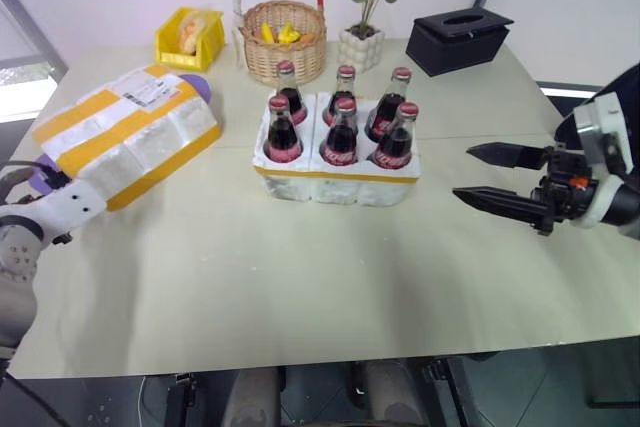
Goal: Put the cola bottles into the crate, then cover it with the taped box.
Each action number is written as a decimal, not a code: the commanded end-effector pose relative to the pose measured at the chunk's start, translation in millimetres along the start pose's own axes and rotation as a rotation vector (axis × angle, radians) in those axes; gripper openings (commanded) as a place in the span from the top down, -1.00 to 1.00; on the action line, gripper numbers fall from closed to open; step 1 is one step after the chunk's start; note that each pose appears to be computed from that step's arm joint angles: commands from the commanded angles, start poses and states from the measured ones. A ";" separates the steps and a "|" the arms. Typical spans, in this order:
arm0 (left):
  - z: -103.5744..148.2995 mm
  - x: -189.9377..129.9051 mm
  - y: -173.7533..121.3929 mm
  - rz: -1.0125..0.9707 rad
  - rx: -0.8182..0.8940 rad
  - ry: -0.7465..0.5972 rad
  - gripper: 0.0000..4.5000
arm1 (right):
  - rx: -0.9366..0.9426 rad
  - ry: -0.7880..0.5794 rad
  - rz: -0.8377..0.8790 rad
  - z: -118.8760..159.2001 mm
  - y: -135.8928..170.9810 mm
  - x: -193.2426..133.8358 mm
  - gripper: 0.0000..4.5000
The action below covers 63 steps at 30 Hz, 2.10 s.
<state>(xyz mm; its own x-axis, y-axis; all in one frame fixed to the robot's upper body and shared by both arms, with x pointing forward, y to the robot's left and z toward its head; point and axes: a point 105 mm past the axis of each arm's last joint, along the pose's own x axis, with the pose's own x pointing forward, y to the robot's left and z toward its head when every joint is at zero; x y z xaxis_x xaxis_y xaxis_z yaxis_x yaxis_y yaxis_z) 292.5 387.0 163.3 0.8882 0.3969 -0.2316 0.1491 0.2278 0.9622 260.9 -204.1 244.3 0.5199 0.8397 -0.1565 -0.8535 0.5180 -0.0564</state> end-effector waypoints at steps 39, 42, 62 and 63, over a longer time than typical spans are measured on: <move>14.2 77.9 18.0 0.110 -0.138 0.022 0.79 | -0.083 -0.034 -0.088 20.7 7.2 -18.2 -1.00; 17.8 76.7 30.3 0.138 -0.126 0.001 0.79 | -0.088 -0.045 -0.094 23.7 6.9 -19.8 -1.00; 69.4 55.8 150.0 0.367 -0.048 -0.227 0.79 | -0.132 -0.145 -0.068 47.8 11.3 -16.5 -1.00; 76.2 53.2 156.1 0.376 -0.044 -0.255 0.79 | -0.133 -0.149 -0.071 49.6 11.0 -17.9 -1.00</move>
<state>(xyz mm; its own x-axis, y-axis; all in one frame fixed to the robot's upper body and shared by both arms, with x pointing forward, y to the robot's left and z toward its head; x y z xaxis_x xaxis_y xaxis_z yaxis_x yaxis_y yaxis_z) 399.0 381.0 286.1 0.9570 0.2652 0.1176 -0.1662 0.1687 0.9716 248.7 -203.1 277.5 0.5686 0.8208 -0.0552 -0.8181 0.5571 -0.1426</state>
